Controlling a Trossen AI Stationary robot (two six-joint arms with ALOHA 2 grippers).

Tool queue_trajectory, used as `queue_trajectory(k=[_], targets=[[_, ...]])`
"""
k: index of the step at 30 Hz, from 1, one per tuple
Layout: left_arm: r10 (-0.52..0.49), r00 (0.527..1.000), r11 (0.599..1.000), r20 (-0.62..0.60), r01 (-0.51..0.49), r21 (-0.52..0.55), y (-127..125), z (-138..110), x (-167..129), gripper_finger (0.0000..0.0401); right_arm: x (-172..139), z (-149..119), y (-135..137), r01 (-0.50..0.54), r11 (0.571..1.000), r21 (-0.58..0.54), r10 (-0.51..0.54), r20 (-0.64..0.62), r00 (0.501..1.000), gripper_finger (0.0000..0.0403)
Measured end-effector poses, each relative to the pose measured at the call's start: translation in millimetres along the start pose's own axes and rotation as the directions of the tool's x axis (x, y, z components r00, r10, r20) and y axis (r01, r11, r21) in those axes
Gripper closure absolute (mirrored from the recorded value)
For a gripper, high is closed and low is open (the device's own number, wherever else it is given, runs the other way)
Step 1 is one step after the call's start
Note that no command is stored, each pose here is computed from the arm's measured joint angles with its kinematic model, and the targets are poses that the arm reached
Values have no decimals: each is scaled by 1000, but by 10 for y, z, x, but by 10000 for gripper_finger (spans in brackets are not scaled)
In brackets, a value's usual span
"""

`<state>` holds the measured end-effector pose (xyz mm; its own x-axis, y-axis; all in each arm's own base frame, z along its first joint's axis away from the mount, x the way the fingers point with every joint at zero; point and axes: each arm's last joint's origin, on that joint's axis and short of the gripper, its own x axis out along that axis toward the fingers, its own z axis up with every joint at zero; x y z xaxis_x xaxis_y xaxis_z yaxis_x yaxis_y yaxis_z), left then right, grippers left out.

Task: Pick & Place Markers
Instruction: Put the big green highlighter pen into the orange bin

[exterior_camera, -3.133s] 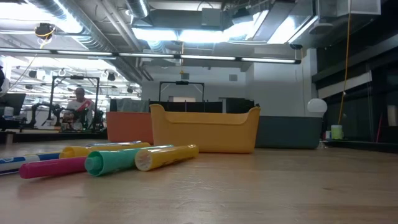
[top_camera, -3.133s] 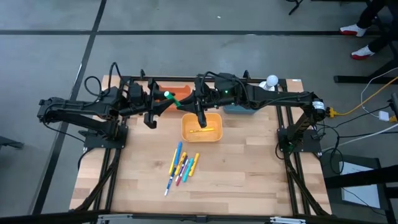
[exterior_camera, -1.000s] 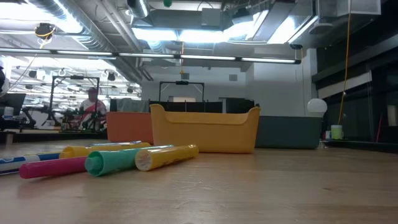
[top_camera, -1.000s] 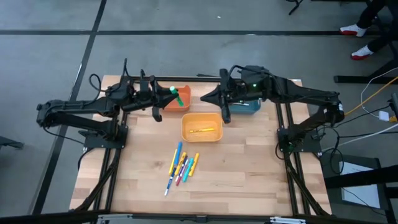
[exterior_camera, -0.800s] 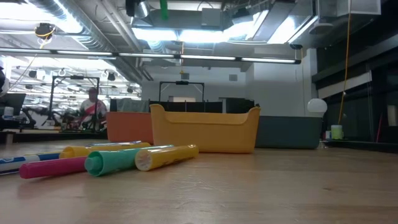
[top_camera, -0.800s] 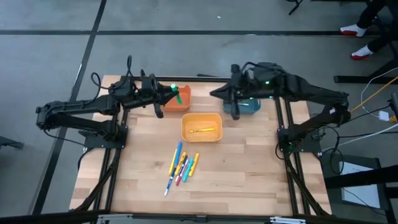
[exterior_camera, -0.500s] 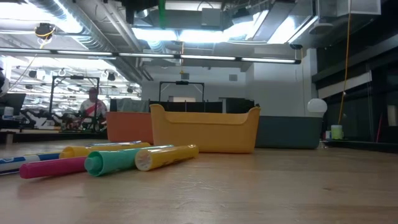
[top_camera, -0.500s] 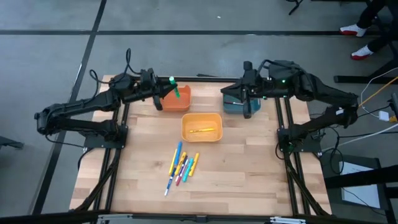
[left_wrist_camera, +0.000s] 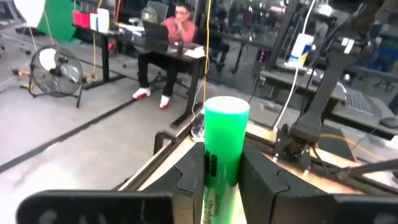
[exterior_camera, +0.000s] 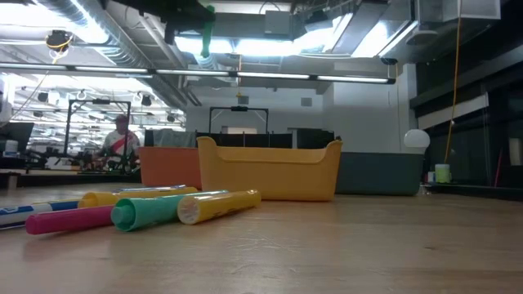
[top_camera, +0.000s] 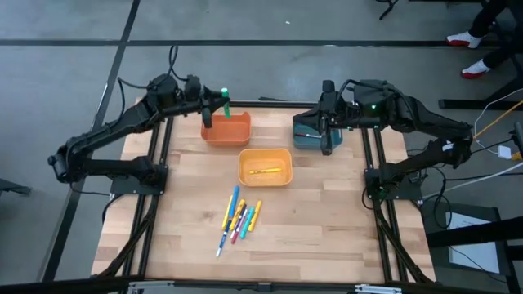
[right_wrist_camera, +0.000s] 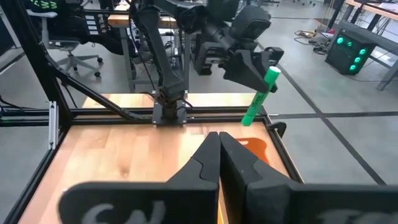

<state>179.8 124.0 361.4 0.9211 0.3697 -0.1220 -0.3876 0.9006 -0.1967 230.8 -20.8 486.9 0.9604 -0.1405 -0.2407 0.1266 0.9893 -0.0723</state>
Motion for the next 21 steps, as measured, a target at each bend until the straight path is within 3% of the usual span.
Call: queue_trajectory(k=[7,21], targets=[[18,988,1000,-151,-17,13,176,5,130,334,2,-13,1,-1,1000,0,1,-14,1000,401],[72,916,994,-394,-31,110,404,-205,411,334,3,-20,1,-2,1000,1,2,-21,1000,401]])
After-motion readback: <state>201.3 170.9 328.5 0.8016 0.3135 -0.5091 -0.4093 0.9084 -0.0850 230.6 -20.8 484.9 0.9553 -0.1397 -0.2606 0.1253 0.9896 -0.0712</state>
